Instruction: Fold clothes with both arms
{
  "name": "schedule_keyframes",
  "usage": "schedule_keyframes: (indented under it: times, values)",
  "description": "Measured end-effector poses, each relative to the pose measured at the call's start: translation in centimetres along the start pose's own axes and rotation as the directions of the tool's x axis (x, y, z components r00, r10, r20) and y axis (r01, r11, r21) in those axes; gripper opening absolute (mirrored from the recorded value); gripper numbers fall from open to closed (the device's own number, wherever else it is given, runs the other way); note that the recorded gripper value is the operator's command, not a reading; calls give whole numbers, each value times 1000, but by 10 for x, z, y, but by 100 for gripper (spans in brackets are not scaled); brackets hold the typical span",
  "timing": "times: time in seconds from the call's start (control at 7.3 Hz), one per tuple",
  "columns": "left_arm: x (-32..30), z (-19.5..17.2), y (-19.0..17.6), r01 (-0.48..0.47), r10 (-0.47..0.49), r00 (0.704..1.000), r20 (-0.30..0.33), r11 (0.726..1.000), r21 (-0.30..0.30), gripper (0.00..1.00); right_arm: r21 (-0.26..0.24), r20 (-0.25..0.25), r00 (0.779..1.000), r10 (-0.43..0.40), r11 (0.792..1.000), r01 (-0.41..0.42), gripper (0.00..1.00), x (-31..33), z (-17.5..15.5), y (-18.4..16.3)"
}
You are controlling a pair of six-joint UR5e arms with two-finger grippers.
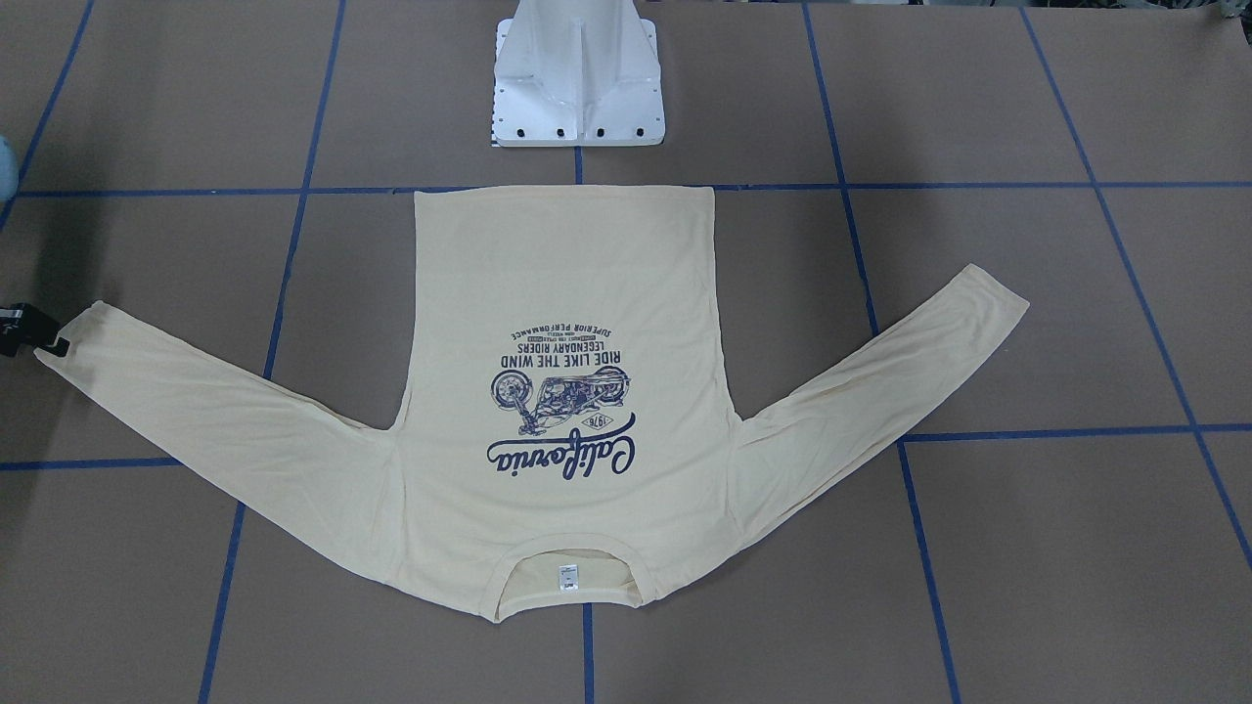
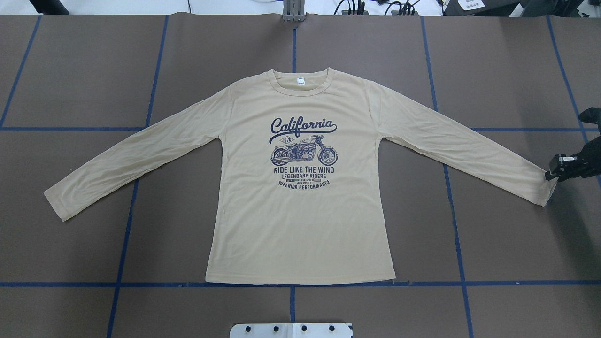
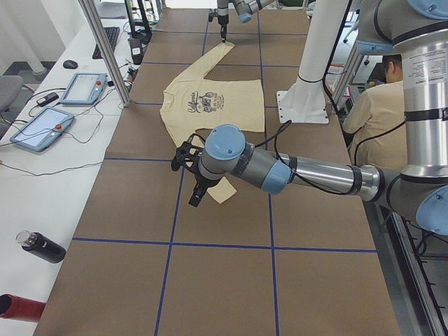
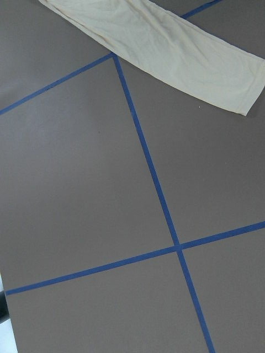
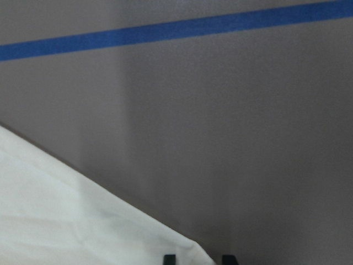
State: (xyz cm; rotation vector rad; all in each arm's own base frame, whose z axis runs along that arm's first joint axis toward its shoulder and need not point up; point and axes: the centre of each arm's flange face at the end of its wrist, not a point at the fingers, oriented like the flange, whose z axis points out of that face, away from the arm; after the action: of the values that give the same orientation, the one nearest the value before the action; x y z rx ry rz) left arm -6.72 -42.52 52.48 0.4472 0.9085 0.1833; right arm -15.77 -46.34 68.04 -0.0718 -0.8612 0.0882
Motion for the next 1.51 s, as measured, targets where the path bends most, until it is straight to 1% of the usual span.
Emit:
schedule_keyframes:
  times: [0.14, 0.27, 0.41, 0.55, 0.68, 0.82, 0.96, 1.1, 1.23, 1.51]
  values:
    - [1, -1, 0, -2, 2, 1000, 0, 1000, 1, 100, 4, 7, 1000, 4, 1000, -4, 0, -5, -3, -1]
    - [2, -2, -1, -4, 4, 1000, 0, 1000, 3, 100, 25, 33, 999, 11, 1000, -11, 0, -27, -17, -4]
    - [4, -3, -2, -6, 6, 1000, 0, 1000, 5, 100, 58, 80, 996, 35, 998, -39, 0, -69, -42, -11]
    - [5, -3, -2, -8, 8, 1000, 0, 1000, 6, 100, 84, 138, 988, 74, 993, -86, 0, -127, -68, -23]
    - [5, -4, -2, -9, 9, 1000, 0, 1000, 6, 100, 91, 192, 975, 109, 988, -128, 0, -194, -86, -34]
    - [5, -4, -2, -9, 9, 1000, 0, 1000, 7, 100, 89, 229, 963, 143, 982, -167, 0, -279, -95, -43]
    - [5, -4, -2, -10, 10, 1000, 0, 1000, 7, 100, 101, 241, 955, 173, 974, -202, 0, -372, -97, -43]
    - [5, -4, -2, -9, 9, 1000, 0, 1000, 7, 100, 132, 240, 952, 188, 966, -224, 0, -467, -99, -31]
    - [4, -3, -2, -9, 9, 1000, 0, 1000, 6, 100, 157, 254, 949, 187, 960, -232, 0, -541, -106, -14]
    - [4, -3, -2, -10, 10, 1000, 0, 1000, 5, 100, 184, 302, 941, 152, 960, -213, 0, -643, -117, 22]
